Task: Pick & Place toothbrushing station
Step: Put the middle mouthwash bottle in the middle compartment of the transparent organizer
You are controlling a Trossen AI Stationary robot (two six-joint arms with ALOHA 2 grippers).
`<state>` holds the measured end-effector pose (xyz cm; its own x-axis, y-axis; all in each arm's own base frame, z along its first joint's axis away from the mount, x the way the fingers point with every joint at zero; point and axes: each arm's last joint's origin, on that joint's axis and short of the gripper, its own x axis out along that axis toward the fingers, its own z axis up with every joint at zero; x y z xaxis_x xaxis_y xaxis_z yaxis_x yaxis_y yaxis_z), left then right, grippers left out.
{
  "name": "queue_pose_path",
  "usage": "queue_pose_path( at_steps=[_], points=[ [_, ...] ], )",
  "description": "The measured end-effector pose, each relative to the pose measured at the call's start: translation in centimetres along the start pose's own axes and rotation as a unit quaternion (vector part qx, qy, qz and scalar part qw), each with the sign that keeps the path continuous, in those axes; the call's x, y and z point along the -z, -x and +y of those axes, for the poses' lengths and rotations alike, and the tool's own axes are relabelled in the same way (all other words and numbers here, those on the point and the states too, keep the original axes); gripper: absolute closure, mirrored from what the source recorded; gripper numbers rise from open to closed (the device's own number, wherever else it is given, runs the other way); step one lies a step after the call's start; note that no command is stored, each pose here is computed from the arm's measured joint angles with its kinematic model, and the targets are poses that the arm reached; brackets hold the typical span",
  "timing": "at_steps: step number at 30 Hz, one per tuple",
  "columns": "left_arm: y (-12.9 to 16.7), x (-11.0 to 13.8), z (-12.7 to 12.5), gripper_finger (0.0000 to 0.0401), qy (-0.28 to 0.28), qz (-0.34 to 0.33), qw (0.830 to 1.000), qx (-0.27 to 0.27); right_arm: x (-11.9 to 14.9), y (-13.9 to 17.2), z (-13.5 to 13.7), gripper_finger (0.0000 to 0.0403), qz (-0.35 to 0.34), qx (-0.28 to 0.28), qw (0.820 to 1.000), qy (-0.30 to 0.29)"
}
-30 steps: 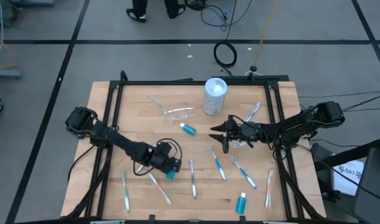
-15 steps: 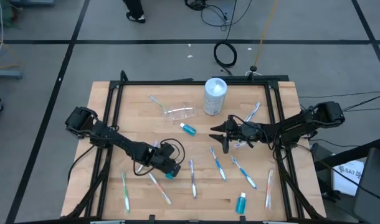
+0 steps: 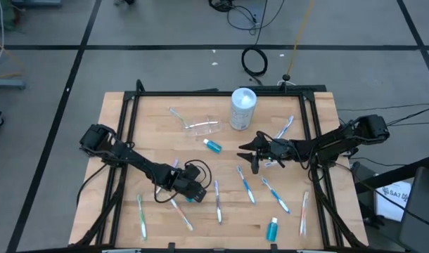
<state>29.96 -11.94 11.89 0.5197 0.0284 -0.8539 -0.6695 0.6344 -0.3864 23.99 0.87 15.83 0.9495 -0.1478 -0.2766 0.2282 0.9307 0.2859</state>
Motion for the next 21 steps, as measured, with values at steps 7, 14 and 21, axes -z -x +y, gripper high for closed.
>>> queue_pose_path(
  at_steps=[7, 14, 21],
  points=[
    [-0.1, 0.1, 0.2, 0.0259, -0.099, 0.030, 0.995, 0.003, 0.0, 0.0, 0.0, 0.0248, 0.000, -0.001, 1.000, 0.003],
    [-0.3, -0.9, 0.9, 0.0226, -0.129, 0.083, 0.988, 0.012, 0.0, 0.0, 0.0, 0.0248, 0.000, -0.001, 1.000, 0.004],
    [-0.4, -1.2, 1.1, 0.0237, -0.175, 0.095, 0.980, 0.020, 0.0, 0.0, 0.0, 0.0248, 0.000, -0.001, 1.000, 0.004]
  ],
)
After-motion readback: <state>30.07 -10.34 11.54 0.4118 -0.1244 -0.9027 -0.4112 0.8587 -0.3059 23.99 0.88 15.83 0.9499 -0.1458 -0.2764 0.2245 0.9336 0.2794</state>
